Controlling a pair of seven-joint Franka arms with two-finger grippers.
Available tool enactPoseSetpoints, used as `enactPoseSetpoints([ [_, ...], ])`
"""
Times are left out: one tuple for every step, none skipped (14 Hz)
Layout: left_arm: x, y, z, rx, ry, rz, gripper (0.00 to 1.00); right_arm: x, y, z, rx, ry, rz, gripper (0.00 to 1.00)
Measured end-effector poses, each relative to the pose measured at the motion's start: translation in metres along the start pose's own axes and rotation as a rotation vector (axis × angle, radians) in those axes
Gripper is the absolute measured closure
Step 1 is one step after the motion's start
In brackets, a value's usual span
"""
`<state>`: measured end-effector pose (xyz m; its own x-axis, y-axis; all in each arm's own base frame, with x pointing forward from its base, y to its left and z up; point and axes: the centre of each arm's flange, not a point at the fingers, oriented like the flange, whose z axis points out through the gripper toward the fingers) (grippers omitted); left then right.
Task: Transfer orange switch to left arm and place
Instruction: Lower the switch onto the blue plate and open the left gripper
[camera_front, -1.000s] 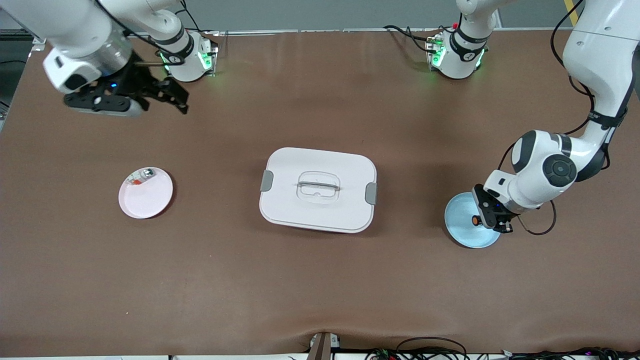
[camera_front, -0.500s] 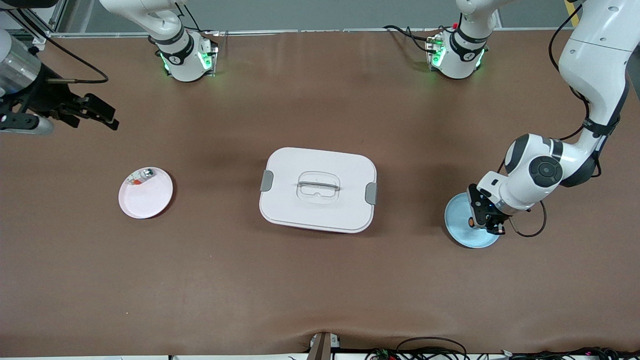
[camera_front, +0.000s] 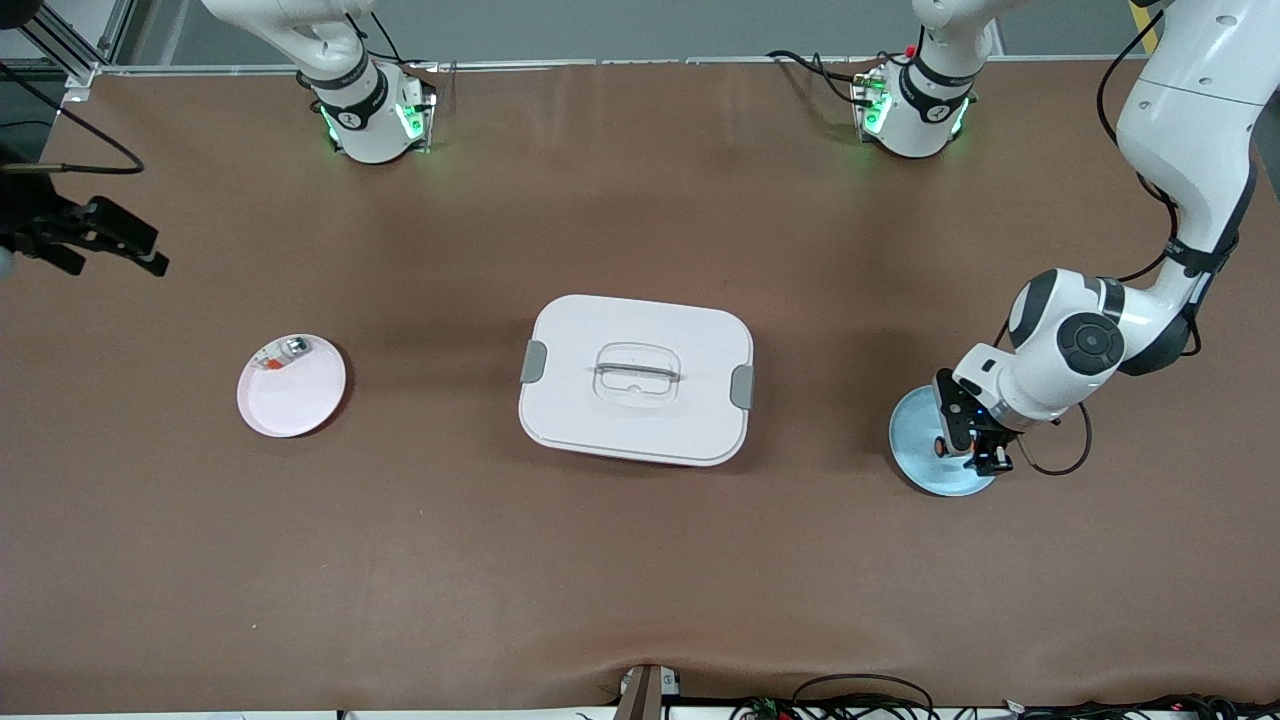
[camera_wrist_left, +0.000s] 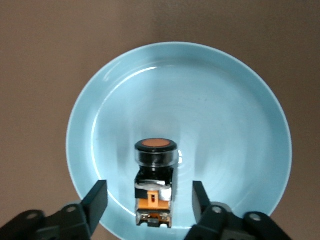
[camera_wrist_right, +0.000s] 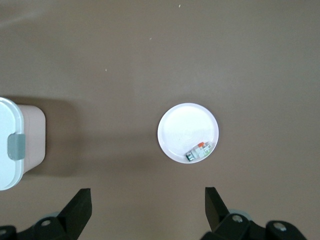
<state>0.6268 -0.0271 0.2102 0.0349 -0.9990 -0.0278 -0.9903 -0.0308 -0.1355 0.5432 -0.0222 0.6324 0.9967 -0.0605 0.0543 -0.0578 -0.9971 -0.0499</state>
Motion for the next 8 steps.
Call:
enactPoseSetpoints([
  [0.000,-0.005,-0.006,0.013,0.005,-0.015,0.08,0.006,0.002,-0.002,-0.002,0.006,0.002,0.00],
  [-0.001,-0.013,-0.015,0.028,0.016,-0.044,0.00,0.010,0.003,-0.003,-0.003,0.009,0.003,0.00],
  [-0.002,-0.020,-0.025,0.042,0.033,-0.084,0.00,0.012,0.003,-0.002,-0.005,0.008,0.003,0.00],
  [-0.005,-0.027,-0.036,0.055,0.051,-0.130,0.00,0.013,0.004,-0.002,-0.007,0.002,0.005,0.00],
  [-0.007,-0.033,-0.047,0.063,0.065,-0.180,0.00,0.013,0.005,-0.001,-0.008,-0.005,0.007,0.00],
  [-0.010,-0.038,-0.058,0.060,0.072,-0.232,0.00,0.012,0.007,-0.002,-0.008,-0.011,0.010,0.00],
  [-0.014,-0.043,-0.070,0.052,0.068,-0.280,0.00,0.012,0.011,-0.002,-0.008,-0.017,0.018,0.00],
  [-0.017,-0.048,-0.082,0.042,0.056,-0.325,0.00,0.011,0.016,-0.002,-0.009,-0.021,0.027,0.00],
])
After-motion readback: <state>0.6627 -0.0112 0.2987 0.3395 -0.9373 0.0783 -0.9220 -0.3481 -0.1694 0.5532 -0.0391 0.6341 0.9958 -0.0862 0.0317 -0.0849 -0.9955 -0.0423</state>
